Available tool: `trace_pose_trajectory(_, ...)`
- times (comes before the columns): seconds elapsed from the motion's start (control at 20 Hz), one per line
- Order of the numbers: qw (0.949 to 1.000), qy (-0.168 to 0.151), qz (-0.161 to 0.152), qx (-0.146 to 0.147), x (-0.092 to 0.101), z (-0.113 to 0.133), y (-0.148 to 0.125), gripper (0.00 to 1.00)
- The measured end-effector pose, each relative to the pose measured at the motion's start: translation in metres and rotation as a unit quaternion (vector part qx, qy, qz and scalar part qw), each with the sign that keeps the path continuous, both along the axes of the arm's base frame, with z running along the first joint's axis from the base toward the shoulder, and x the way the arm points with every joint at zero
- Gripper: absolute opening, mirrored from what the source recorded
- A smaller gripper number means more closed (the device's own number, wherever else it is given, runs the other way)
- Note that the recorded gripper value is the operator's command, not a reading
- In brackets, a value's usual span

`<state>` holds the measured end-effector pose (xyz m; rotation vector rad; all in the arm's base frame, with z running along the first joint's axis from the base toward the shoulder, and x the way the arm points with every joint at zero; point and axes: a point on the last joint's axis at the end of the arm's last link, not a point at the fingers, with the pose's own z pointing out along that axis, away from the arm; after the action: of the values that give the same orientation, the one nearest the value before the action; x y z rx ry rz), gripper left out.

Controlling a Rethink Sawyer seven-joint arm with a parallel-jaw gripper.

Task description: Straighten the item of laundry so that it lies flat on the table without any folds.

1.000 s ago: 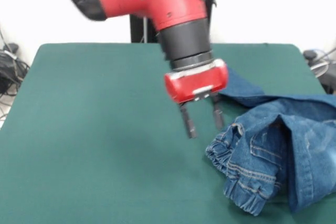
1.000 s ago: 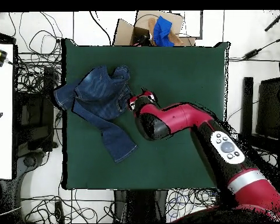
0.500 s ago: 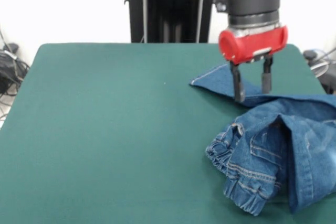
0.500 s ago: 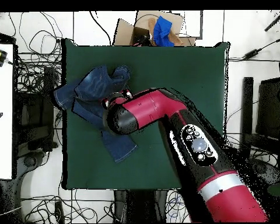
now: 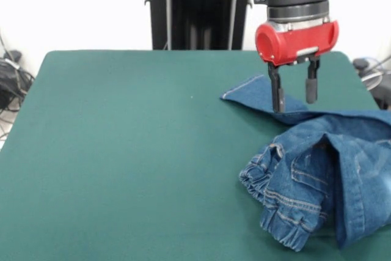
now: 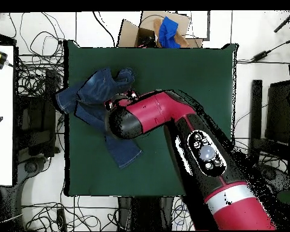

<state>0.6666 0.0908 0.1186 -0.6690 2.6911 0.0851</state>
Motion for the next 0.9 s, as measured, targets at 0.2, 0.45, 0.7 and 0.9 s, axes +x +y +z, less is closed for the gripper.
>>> trace_pose_trajectory(0.2, 1.0000, -0.001, -0.004, 0.002, 0.004, -0.001, -0.001, 1.00)
trace_pose_trajectory(0.45, 0.9998, -0.005, -0.015, 0.010, 0.017, -0.007, -0.005, 1.00)
trace_pose_trajectory(0.7, 0.9986, -0.003, -0.043, 0.031, 0.044, -0.034, -0.018, 1.00)
trace_pose_trajectory(0.9, 0.9970, 0.010, -0.060, 0.048, 0.049, -0.068, -0.024, 1.00)
